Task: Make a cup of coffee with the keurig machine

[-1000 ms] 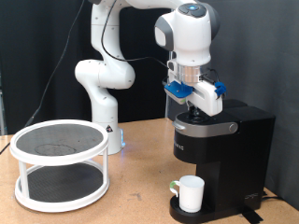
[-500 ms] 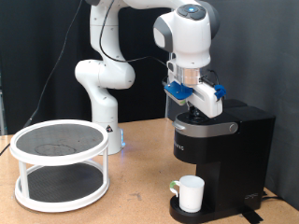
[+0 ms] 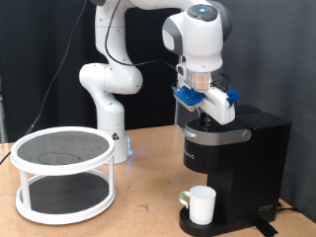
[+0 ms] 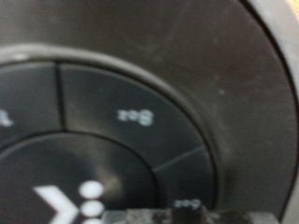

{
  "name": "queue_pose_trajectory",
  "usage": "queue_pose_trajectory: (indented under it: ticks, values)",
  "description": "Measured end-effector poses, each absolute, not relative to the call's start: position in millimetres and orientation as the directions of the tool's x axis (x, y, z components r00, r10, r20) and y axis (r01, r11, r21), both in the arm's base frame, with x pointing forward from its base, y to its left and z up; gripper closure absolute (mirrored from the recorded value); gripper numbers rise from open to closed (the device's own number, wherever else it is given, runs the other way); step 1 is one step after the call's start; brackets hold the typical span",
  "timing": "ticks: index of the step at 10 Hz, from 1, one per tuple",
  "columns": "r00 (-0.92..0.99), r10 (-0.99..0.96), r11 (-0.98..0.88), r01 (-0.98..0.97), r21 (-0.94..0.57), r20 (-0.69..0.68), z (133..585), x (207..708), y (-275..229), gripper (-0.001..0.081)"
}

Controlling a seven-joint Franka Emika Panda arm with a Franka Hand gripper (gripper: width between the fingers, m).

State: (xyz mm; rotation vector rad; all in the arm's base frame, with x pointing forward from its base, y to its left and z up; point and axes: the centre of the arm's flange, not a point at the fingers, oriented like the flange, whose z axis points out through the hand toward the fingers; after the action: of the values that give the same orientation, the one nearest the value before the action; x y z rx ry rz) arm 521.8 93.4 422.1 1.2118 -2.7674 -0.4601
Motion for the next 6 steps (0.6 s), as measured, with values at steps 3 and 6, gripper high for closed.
queue_pose_trajectory:
  ticks: [3, 6]
  values:
    - [-0.688, -0.724, 0.651, -0.704, 0.284, -0.045, 423.1, 524.4, 92.0, 0.0806]
    - [-0.688, -0.724, 0.651, -0.704, 0.282, -0.045, 422.9, 524.4, 91.8, 0.0806]
